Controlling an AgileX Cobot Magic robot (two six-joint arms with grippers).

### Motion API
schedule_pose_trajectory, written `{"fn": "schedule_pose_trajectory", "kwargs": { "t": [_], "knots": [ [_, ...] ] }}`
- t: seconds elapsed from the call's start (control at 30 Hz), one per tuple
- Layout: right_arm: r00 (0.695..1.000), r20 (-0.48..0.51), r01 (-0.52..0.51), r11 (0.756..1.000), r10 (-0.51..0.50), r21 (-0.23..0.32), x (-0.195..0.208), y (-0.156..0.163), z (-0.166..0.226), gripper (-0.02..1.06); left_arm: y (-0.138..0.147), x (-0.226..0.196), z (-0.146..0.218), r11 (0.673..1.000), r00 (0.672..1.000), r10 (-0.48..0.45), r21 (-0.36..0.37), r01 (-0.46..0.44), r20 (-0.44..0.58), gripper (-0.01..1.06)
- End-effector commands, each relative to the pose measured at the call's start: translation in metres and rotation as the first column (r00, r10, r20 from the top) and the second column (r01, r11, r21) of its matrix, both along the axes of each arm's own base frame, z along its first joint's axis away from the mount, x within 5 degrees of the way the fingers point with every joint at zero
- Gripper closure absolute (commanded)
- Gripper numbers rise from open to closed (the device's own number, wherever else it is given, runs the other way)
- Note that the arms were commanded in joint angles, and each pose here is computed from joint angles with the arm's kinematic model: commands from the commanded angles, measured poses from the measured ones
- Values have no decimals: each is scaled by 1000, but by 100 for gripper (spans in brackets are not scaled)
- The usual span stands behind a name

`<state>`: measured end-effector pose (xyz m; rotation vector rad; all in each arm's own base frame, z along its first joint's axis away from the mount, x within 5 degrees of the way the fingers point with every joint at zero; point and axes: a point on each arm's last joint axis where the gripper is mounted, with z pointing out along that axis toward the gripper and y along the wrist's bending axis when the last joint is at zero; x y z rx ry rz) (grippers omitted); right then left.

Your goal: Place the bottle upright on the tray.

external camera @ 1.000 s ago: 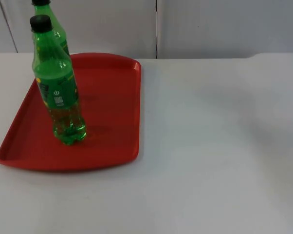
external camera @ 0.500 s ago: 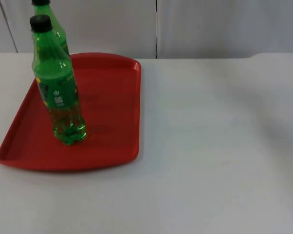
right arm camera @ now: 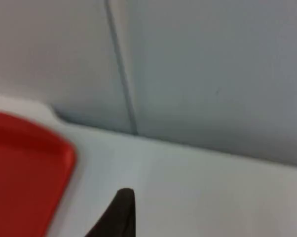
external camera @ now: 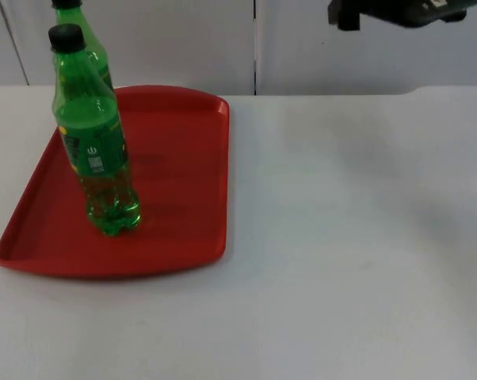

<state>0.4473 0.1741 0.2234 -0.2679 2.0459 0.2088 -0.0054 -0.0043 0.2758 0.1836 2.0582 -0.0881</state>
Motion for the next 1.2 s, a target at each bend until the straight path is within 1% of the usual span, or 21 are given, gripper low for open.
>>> {"fn": "schedule_pose_trajectory", "kwargs": {
  "t": [0.0,0.3,0.37,0.4,0.43,0.47,0.5,0.63,0.67,0.7,0.73,0.77,0.8,0.83,0.87,0.9,0.93,1.0,1.03,1.13,1.17],
  "knots": [
    [999,-53,6,999,-4,51,-19,8,-1,-1,0,0,-1,1000,1000,-3,-6,3,1,0],
    [989,-98,-117,992,113,-38,-63,29,-10,-1,0,0,-1,1000,1000,-3,-6,3,1,0],
    [983,-108,-157,983,147,-92,-76,26,-13,-1,0,0,-1,1000,1000,-3,-6,3,1,0],
    [978,-100,-196,969,183,-149,-79,24,-14,-1,0,0,-1,1000,1000,-3,-6,3,1,0],
    [978,-100,-196,969,183,-149,-79,24,-14,-1,0,0,-1,1000,1000,-3,-6,3,1,0],
    [973,-97,-227,954,212,-197,-80,23,-17,-1,0,0,-1,1000,1000,-3,-6,3,1,0],
    [971,-92,-234,947,219,-220,-79,20,-17,-1,0,0,-1,1000,1000,-3,-6,3,1,0],
    [973,-38,-228,937,226,-264,-65,11,-4,-1,0,0,-1,1000,1000,-3,-6,3,1,0],
    [967,-4,-244,914,256,-325,-60,9,4,-1,0,0,-1,1000,1000,-3,-6,3,1,0],
    [963,12,-238,873,269,-427,-55,5,13,-1,0,0,-1,1000,1000,-3,-6,3,1,0],
    [969,25,-205,858,245,-470,-51,2,23,-1,0,0,-1,1000,1000,-3,-6,3,1,0],
    [981,36,-153,870,192,-469,-47,-1,34,-1,0,0,-1,1000,1000,-3,-6,3,1,0],
    [981,36,-153,870,192,-469,-47,-1,34,-1,0,0,-1,1000,1000,-3,-6,3,1,0],
    [995,46,-68,913,94,-402,-43,-4,47,-1,0,0,-1,1000,1000,-3,-6,3,1,0],
    [999,31,35,954,-27,-297,-39,-10,56,-1,0,0,-1,1000,1000,-3,-6,3,1,0],
    [993,1,120,977,-121,-177,-37,-11,67,-1,0,0,-1,1000,1000,-3,-6,3,1,0],
    [987,-32,152,978,-158,-141,-37,-12,71,-1,0,0,-1,1000,1000,-3,-6,3,1,0],
    [988,-55,134,978,-144,-158,-38,-11,73,-1,0,0,-1,1000,1000,-2,-4,2,2,0],
    [990,-92,89,980,-107,-175,-40,-9,73,-1,0,0,-1,1000,1000,-2,-4,2,2,0],
    [969,-244,-72,990,40,-124,-51,4,64,-1,0,0,-1,1000,1000,-2,-4,2,2,0],
    [969,-244,-72,990,40,-124,-51,4,64,-1,0,0,-1,1000,1000,-2,-4,2,2,0]
  ]
}}
